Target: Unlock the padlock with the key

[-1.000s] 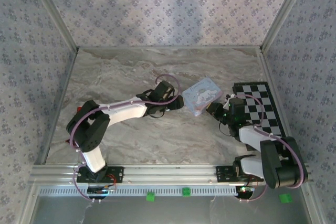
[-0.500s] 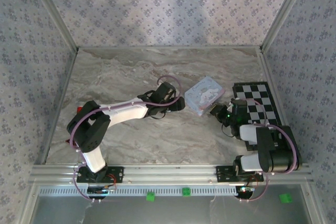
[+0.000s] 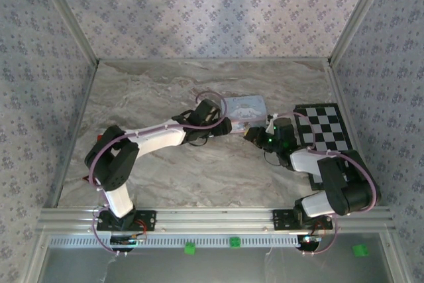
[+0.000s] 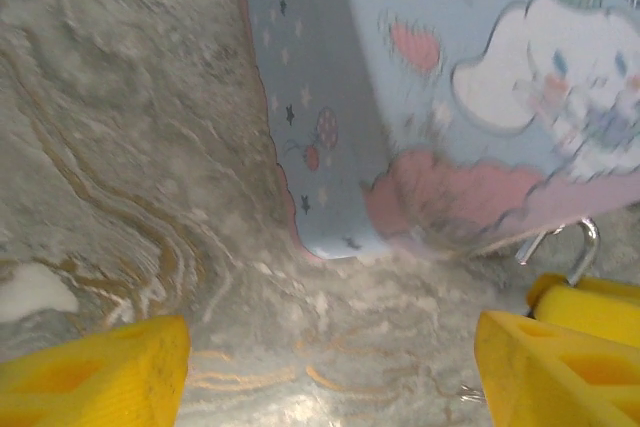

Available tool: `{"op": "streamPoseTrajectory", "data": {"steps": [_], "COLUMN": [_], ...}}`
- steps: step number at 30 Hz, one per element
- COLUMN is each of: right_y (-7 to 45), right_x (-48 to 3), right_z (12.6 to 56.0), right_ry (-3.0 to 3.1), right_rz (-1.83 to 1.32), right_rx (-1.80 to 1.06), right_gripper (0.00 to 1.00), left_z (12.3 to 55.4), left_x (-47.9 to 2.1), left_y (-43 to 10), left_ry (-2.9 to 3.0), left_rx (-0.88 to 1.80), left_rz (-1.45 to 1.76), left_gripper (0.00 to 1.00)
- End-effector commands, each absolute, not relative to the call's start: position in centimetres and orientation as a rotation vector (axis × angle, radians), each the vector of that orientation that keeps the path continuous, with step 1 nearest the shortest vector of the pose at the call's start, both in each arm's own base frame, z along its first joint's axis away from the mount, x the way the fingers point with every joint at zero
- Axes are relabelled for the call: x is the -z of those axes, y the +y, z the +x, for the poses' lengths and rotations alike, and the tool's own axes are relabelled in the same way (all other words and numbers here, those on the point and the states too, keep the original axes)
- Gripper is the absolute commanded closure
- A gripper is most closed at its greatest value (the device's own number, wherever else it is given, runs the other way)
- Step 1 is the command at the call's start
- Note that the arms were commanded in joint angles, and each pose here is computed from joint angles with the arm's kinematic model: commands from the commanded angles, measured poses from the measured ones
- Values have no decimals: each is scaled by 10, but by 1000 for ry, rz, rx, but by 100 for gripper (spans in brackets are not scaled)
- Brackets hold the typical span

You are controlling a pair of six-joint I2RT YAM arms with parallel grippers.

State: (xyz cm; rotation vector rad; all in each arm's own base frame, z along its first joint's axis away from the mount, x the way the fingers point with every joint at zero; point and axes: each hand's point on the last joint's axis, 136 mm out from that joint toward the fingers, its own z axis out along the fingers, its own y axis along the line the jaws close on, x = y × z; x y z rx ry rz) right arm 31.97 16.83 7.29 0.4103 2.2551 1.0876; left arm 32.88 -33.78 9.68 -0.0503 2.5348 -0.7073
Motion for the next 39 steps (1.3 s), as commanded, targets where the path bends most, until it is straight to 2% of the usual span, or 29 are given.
{"op": "streamPoseTrajectory", "data": {"steps": [1,11,20,30,39], "right_y": [150,140,145,116,115], "right_x": [-68,-44,-34,-30,-36], "right_z": [329,326,324,329,342], "right_ry": [2222,2231,2244,2213,2125], "right_rz": [484,582,596,706,771], "right_rx": [-1050,-1045,-1100,-1071,-1127], "right_gripper": [100,100,100,100,100], "left_z": [343,364,378,359,345], "left_x": [-98,-96,-66,-26,-23], "left_y": [-341,-366,-374,-350,-347], "left_ry": [2535,2546,2626,2676,2664], "left_rx": [682,716,581,490,483], "left_rz": [-45,-30,-35,-124,-145], "left_gripper": [25,25,26,29,30]}}
